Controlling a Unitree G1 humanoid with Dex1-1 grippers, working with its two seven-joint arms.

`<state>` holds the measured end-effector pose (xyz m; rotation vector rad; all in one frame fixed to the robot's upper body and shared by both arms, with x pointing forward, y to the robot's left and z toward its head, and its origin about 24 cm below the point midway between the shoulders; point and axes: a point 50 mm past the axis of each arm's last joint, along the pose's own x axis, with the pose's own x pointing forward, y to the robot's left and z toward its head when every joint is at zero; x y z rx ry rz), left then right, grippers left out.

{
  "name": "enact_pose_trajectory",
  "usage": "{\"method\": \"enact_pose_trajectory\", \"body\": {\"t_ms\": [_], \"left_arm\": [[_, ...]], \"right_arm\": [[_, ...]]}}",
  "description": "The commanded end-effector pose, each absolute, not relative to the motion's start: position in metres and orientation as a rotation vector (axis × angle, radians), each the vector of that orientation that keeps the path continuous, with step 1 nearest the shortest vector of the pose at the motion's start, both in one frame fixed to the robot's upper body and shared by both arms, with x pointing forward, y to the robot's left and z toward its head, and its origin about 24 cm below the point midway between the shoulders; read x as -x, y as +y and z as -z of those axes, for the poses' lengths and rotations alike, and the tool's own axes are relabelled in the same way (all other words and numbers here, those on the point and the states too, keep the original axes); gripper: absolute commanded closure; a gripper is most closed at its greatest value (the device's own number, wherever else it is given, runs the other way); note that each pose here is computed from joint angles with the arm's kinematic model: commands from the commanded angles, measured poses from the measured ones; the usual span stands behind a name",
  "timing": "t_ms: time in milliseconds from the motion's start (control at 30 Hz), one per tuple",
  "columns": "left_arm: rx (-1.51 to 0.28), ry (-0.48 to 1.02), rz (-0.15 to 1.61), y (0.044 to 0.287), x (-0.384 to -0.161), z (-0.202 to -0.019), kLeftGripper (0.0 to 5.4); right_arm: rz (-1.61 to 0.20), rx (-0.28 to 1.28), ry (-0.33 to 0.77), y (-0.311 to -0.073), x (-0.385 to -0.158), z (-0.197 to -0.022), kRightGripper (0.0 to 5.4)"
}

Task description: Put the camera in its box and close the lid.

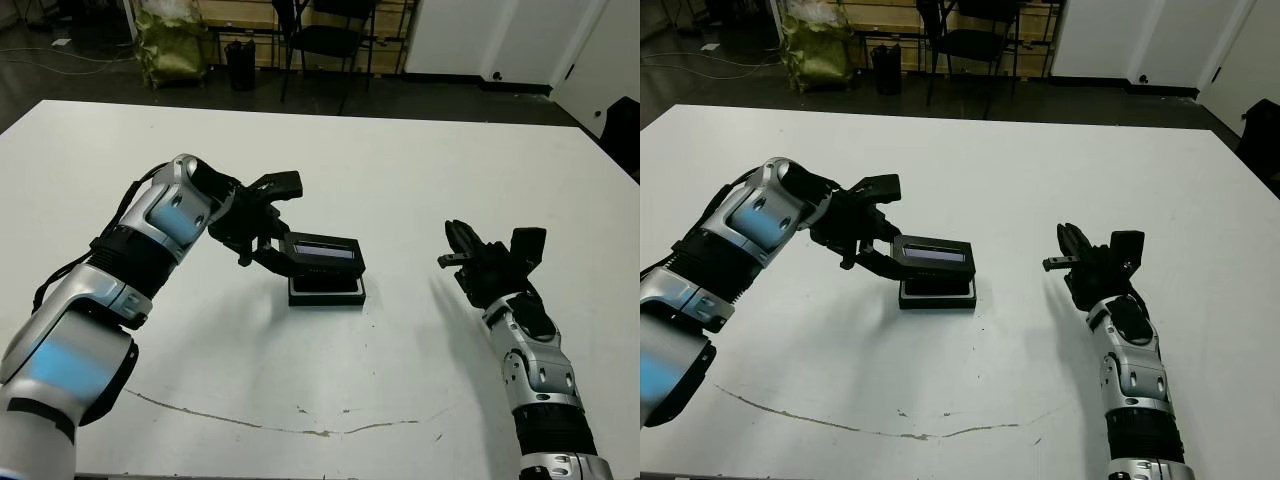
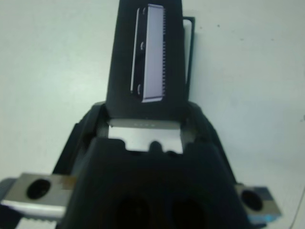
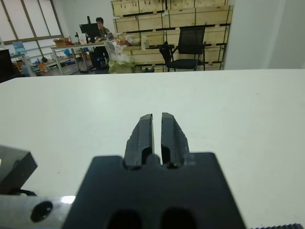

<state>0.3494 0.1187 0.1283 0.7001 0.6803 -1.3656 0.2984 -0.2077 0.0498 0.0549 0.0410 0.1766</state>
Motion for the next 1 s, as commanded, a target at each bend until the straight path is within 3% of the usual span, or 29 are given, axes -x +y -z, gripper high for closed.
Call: {"method": "enact_pose_trajectory", "body": {"t_ms": [33, 700, 1000], "left_arm": [[-0.698, 0.713, 1.381, 0.122, -0.348, -0.120, 2.98], [-0.755, 0.632, 1.486, 0.112, -0.348, -0.100, 2.98], [-0.750, 0.625, 1.513, 0.104, -0.347, -0.099, 2.98]], "right_arm": [[-0.163, -0.048, 0.088, -0.213, -0.296, -0.044, 5.40], [-0.172, -0.090, 0.120, -0.212, -0.295, -0.042, 5.40], [-0.180, -0.087, 0.122, -0.212, -0.295, -0.041, 5.40]]}}
